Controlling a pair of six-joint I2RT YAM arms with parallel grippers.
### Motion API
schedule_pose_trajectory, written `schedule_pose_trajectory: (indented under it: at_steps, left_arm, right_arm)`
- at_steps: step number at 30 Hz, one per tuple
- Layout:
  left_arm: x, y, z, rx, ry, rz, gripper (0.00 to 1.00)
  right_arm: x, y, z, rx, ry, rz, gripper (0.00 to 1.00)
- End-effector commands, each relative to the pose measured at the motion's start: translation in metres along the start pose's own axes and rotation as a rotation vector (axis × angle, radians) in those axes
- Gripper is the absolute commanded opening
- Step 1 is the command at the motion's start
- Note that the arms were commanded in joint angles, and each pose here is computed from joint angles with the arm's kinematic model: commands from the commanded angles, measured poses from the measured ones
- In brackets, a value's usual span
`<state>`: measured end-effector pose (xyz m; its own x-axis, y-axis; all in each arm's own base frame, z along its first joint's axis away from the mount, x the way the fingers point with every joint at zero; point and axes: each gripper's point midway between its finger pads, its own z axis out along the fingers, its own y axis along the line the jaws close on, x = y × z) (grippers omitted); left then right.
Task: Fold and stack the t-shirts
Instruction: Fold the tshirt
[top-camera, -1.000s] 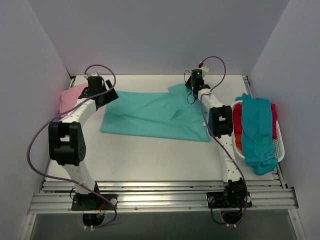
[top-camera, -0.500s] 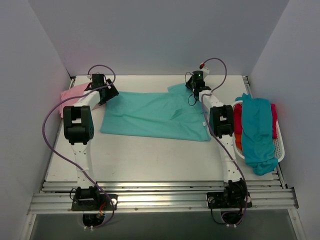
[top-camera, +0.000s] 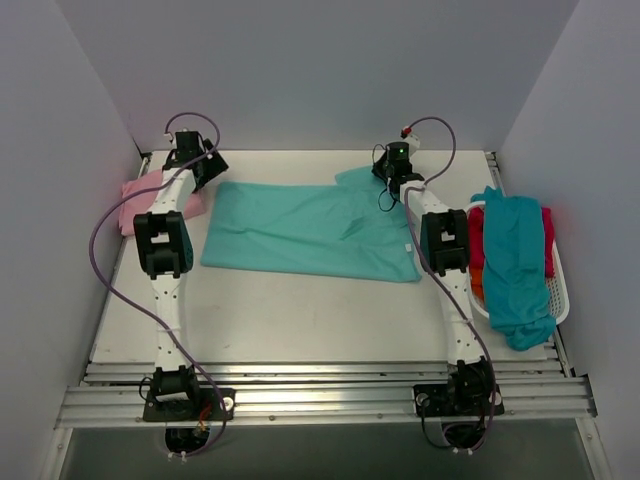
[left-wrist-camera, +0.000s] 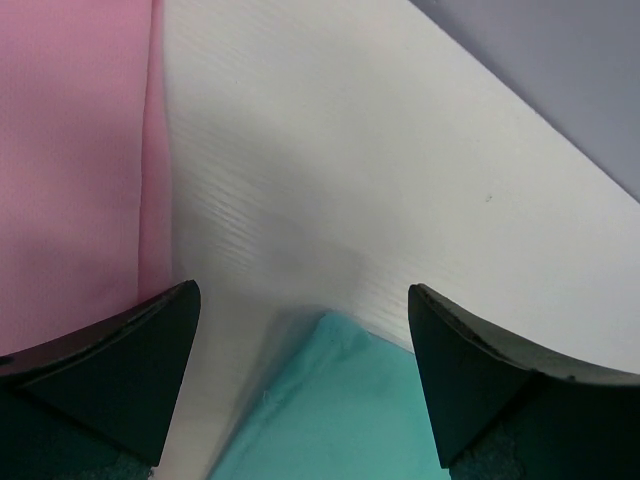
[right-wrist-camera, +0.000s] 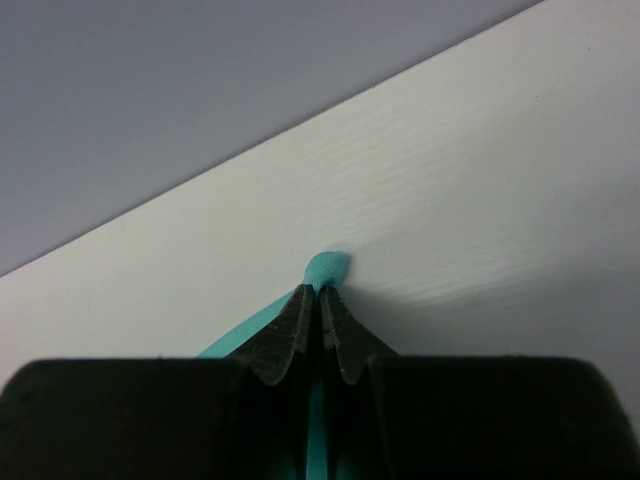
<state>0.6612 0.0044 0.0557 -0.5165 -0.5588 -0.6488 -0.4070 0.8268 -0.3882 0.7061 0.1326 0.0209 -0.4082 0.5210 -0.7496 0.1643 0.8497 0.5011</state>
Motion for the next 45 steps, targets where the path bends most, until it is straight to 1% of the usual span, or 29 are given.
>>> schedule_pose_trajectory:
  at_steps: [1,6,7,11,14,15,18,19,21,25,26,28,29,31,32,34,35,36,38,41,45]
  left_arm:
    - [0.016,-0.003,0.004,-0.014,0.066,-0.004,0.94]
    - [0.028,-0.007,0.006,0.006,0.089,-0.020,0.94]
    - [0.042,-0.024,0.004,0.025,0.105,0.003,0.94]
    - [0.049,-0.028,-0.004,0.027,0.119,0.014,0.96]
    - [0.052,-0.027,-0.008,0.028,0.118,0.010,1.00]
    - [0.053,-0.027,-0.008,0.028,0.120,0.011,0.94]
    - [0.053,-0.026,-0.009,0.026,0.122,0.010,0.90]
    - [0.055,-0.026,-0.009,0.025,0.125,0.013,0.86]
    - [0.055,-0.025,-0.009,0.022,0.127,0.012,0.82]
    - [0.054,-0.026,-0.009,0.022,0.127,0.009,0.68]
    - [0.055,-0.025,-0.008,0.018,0.128,0.009,0.61]
    - [0.053,-0.024,-0.008,0.014,0.126,0.009,0.52]
    - [0.053,-0.024,-0.007,0.012,0.126,0.009,0.44]
    - [0.050,-0.025,-0.007,0.012,0.120,0.010,0.39]
    - [0.050,-0.025,-0.006,0.011,0.119,0.012,0.31]
    - [0.048,-0.023,-0.004,0.007,0.114,0.016,0.20]
    - [0.043,-0.023,-0.004,0.009,0.105,0.015,0.09]
    - [0.042,-0.023,-0.004,0.007,0.105,0.015,0.06]
    - [0.037,-0.024,-0.004,0.012,0.098,0.020,0.02]
    - [0.025,-0.029,-0.010,0.024,0.074,0.037,0.02]
    - [0.010,-0.037,-0.025,0.043,0.040,0.052,0.02]
  right_arm:
    - [0.017,-0.017,-0.009,0.049,0.091,-0.002,0.00]
    - [0.015,-0.020,-0.011,0.048,0.088,0.012,0.00]
    - [0.015,-0.021,-0.010,0.050,0.089,0.012,0.00]
    - [0.017,-0.025,-0.011,0.056,0.092,0.018,0.00]
    - [0.020,-0.026,-0.010,0.054,0.097,0.024,0.00]
    - [0.020,-0.026,-0.011,0.051,0.098,0.026,0.00]
    - [0.022,-0.026,-0.011,0.051,0.102,0.031,0.00]
    - [0.022,-0.026,-0.011,0.051,0.102,0.032,0.00]
    - [0.022,-0.026,-0.012,0.050,0.100,0.031,0.00]
    - [0.020,-0.026,-0.013,0.048,0.098,0.032,0.00]
    - [0.021,-0.025,-0.013,0.047,0.099,0.031,0.00]
    - [0.020,-0.025,-0.013,0.047,0.097,0.030,0.00]
    - [0.020,-0.025,-0.013,0.047,0.097,0.030,0.00]
    - [0.020,-0.025,-0.014,0.047,0.097,0.028,0.00]
    - [0.019,-0.024,-0.014,0.045,0.096,0.028,0.00]
    - [0.016,-0.023,-0.015,0.042,0.091,0.024,0.00]
    - [0.014,-0.021,-0.016,0.038,0.086,0.022,0.00]
    - [0.011,-0.019,-0.017,0.035,0.081,0.021,0.00]
    - [0.005,-0.015,-0.019,0.029,0.073,0.017,0.00]
    - [-0.014,-0.002,-0.028,0.008,0.044,0.012,0.00]
    - [-0.028,0.010,-0.040,-0.005,0.022,0.008,0.00]
